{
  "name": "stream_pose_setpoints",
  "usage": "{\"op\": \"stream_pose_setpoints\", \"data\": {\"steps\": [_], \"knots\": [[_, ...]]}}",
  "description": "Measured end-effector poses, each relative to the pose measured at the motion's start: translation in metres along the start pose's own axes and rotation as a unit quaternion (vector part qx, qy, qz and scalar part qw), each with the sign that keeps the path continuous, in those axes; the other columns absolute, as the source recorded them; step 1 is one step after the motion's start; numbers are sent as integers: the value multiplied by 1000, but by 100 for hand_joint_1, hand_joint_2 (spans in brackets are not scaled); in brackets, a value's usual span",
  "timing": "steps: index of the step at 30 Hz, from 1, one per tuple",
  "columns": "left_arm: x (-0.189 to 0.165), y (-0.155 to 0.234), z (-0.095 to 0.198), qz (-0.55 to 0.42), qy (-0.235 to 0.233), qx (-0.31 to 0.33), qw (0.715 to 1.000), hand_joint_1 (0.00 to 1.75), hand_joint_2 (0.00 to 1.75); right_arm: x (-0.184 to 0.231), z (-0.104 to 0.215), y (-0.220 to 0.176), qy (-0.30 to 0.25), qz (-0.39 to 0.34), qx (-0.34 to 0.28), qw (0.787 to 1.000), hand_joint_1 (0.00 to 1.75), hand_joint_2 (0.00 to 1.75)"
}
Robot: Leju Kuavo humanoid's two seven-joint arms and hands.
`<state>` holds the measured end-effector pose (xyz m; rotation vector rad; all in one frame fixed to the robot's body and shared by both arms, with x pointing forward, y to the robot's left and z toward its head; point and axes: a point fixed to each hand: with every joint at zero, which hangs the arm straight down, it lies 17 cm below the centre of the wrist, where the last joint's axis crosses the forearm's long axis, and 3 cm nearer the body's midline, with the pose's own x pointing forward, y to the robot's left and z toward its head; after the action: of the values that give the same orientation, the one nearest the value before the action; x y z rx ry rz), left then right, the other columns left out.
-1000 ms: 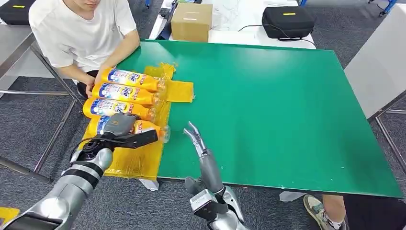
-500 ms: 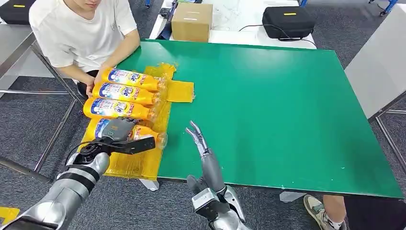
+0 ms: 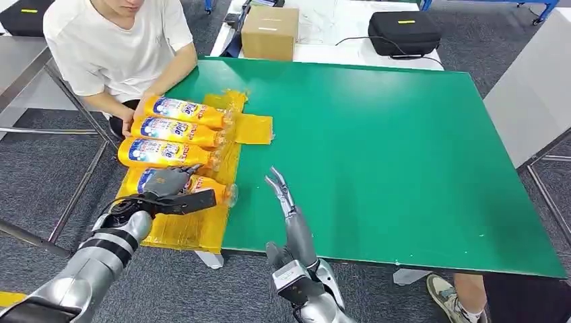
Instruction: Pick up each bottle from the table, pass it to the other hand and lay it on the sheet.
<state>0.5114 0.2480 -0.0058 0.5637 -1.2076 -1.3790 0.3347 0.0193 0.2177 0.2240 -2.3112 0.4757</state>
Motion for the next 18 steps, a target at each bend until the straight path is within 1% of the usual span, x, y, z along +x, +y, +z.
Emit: {"op": "stream_pose_setpoints", "data": {"steps": [8,12,14,15,17,18], "knots": [[-3,0,-1,1,2,-5,1000,0,175,1,-2,-1,-2,1,-1,1000,0,0],[3,3,-2,14,-5,7,1000,0,175,0,-2,-2,-1,0,-4,1000,0,0],[8,2,-2,36,-17,10,999,0,175,0,-2,-3,0,0,-7,1000,0,0],[15,0,0,60,-31,9,998,0,175,-1,-1,-4,1,2,-9,1000,0,0],[35,-1,6,132,-73,10,988,0,175,-1,0,-6,1,9,-13,1000,0,0],[48,4,9,182,-97,13,978,0,175,-1,1,-7,0,13,-17,1000,0,0]]}}
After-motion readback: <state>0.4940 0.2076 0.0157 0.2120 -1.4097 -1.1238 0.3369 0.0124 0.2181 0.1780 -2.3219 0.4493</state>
